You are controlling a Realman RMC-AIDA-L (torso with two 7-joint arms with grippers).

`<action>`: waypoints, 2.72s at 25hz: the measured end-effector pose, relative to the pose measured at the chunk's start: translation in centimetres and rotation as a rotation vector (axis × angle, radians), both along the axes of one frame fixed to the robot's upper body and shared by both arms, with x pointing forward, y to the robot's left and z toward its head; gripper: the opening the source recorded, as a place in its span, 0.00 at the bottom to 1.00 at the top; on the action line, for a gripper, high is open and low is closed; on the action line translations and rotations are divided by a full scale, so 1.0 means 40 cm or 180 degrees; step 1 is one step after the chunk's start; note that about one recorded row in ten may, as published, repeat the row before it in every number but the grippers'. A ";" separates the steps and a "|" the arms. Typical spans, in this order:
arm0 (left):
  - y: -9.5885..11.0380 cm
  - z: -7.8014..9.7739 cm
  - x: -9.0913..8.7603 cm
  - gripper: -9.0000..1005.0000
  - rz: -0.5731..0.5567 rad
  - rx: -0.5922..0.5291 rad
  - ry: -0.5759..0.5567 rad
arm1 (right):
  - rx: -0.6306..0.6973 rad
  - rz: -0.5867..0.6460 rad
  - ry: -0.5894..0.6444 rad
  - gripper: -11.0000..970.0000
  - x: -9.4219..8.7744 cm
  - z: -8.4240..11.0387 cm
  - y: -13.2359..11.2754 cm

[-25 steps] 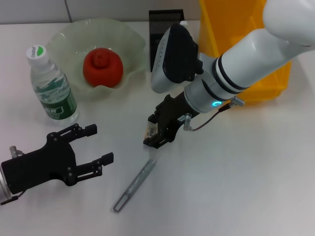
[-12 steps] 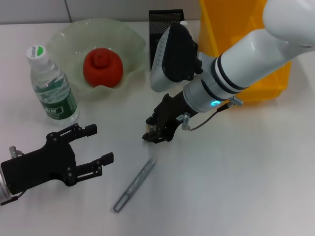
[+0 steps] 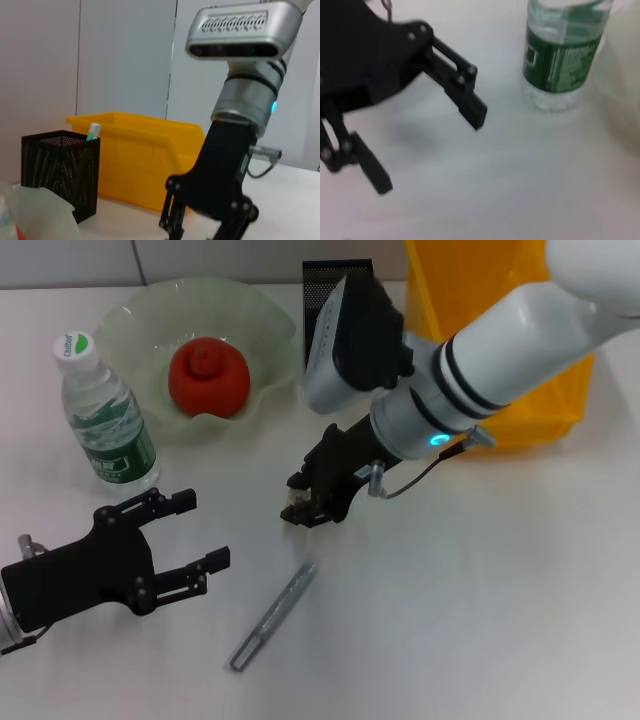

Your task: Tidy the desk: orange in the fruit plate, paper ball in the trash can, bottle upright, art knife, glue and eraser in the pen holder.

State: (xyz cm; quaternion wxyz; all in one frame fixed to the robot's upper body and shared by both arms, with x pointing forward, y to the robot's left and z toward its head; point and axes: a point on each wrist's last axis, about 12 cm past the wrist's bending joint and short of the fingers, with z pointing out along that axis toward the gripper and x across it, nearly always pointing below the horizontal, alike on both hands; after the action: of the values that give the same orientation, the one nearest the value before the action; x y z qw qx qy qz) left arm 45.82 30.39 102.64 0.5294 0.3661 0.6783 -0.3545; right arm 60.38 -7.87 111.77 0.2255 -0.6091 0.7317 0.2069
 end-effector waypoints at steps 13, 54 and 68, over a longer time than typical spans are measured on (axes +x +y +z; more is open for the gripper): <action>0.001 0.002 0.007 0.81 0.0010 0.0015 -0.0014 | 0.0705 -0.0550 -0.0289 0.40 0.062 0.157 -0.124; -0.006 -0.007 -0.010 0.81 -0.0020 -0.0015 0.0047 | 0.0771 -0.1720 -0.0666 0.40 0.218 0.188 -0.169; 0.008 -0.011 -0.003 0.81 0.0214 -0.0016 0.0047 | 0.0699 -0.1736 -0.0695 0.40 0.223 0.167 -0.154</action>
State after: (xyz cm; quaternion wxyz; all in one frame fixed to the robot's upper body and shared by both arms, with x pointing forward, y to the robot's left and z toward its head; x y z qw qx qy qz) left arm 45.71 30.73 102.21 0.5369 0.3392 0.6932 -0.3409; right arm 69.28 -14.03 118.46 0.4144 -0.3809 0.8128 0.1499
